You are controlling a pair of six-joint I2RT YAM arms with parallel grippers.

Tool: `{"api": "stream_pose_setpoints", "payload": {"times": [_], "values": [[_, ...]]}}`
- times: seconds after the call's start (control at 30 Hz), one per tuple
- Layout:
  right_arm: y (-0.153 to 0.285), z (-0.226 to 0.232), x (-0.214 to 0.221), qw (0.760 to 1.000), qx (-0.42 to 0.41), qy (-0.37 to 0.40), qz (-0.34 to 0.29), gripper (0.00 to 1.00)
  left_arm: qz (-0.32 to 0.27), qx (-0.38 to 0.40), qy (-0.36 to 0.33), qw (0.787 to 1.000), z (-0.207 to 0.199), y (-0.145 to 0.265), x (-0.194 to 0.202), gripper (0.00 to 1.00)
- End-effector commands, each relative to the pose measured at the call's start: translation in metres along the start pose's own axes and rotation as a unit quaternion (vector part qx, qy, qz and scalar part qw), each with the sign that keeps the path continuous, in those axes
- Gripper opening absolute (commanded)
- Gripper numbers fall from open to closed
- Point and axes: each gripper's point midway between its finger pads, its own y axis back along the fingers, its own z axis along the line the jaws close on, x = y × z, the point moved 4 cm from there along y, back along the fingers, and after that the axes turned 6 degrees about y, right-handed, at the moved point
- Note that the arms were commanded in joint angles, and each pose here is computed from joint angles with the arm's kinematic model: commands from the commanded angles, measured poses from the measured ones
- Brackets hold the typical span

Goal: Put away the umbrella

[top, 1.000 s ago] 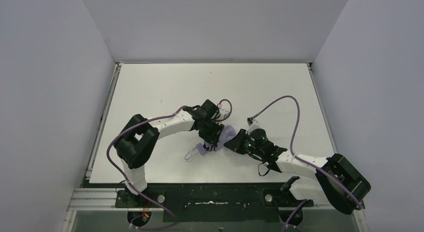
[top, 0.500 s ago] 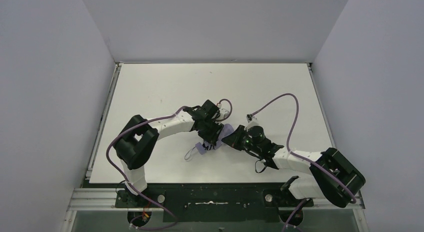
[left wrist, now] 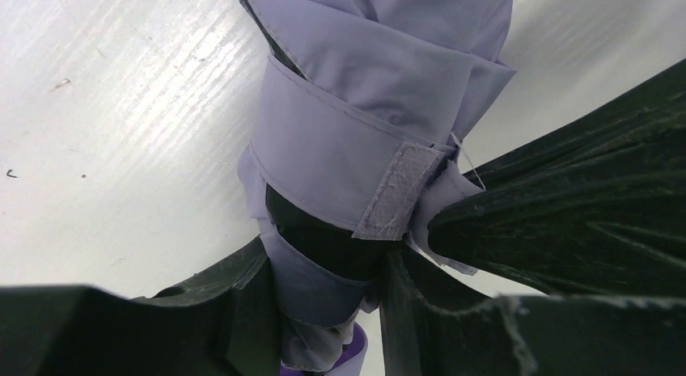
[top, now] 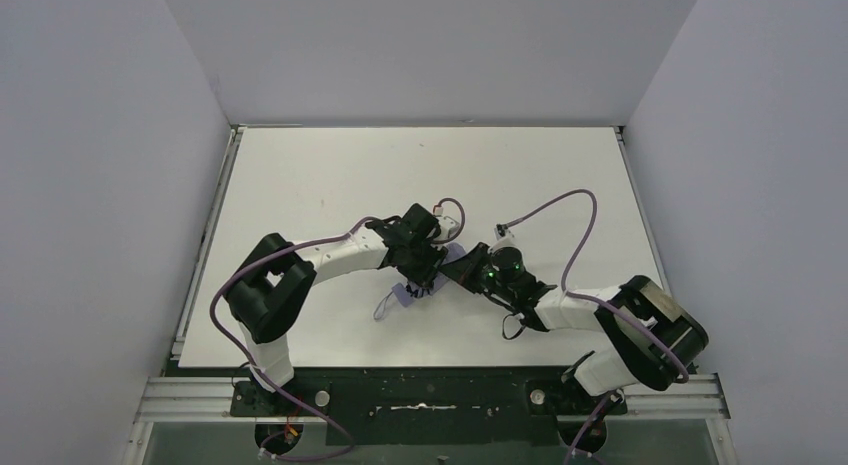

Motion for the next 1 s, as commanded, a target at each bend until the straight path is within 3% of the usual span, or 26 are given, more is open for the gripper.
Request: {"api": "stream_pose_setpoints", "payload": {"times": [0.0,0.43,0.6,0.97], "values": [[0.006,0.101,-0.069,0.974,-0.184,-0.018,-0.129,0.0,0.033,-0.019,-0.024,0.999,0.003,-0.011,0.025,0.0],[-0.016,0.08,-0.078,0.98,-0.14,-0.04,-0.136,0.0,0.037,0.028,-0.044,0.998,-0.014,-0.013,0.03,0.0],[-0.026,0.074,-0.076,0.982,-0.134,-0.039,-0.125,0.12,0.038,0.037,-0.049,0.997,-0.017,-0.013,0.03,0.0],[-0.036,0.062,-0.068,0.982,-0.142,-0.06,-0.114,0.19,0.044,0.038,-0.054,0.997,-0.017,-0.013,0.032,0.0]]}}
